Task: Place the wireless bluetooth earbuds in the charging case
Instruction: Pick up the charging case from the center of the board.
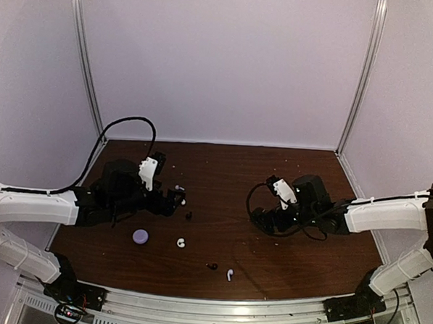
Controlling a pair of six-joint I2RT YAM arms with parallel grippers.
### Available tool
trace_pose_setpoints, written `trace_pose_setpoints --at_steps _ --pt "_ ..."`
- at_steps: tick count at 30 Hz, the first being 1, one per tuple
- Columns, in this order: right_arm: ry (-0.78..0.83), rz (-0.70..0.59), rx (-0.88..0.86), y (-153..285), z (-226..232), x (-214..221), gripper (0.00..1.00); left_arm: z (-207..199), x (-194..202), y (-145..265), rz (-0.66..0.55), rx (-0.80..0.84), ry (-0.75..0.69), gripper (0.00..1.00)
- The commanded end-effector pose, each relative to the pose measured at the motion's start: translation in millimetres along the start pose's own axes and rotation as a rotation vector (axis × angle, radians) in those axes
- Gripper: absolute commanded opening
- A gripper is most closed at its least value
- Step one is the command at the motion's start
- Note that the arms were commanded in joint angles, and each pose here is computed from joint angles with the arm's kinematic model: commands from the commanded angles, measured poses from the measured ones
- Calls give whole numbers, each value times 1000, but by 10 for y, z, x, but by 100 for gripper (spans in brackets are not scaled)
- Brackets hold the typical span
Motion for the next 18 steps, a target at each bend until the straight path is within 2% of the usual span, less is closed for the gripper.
trace_pose_setpoints --at_steps 1,9,18 --pt "42 69 -2 -98 -30 49 100 -204 -150 57 -77 122 -26 98" --pt "62 158 -48 -340 -163 149 100 -306 -140 62 -74 191 -56 98" --pt "18 144 -100 -394 -407 154 98 -362 -128 59 -76 232 -69 98"
Point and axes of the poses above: each gripper's point midway between its finger pads, its own y axis back along the fingers, its own z axis along the line the jaws close on, x = y × z, the point moved 3 cm from there along y, back along the fingers, and after that the axes turned 8 degrees about y, right-handed, at the moved point
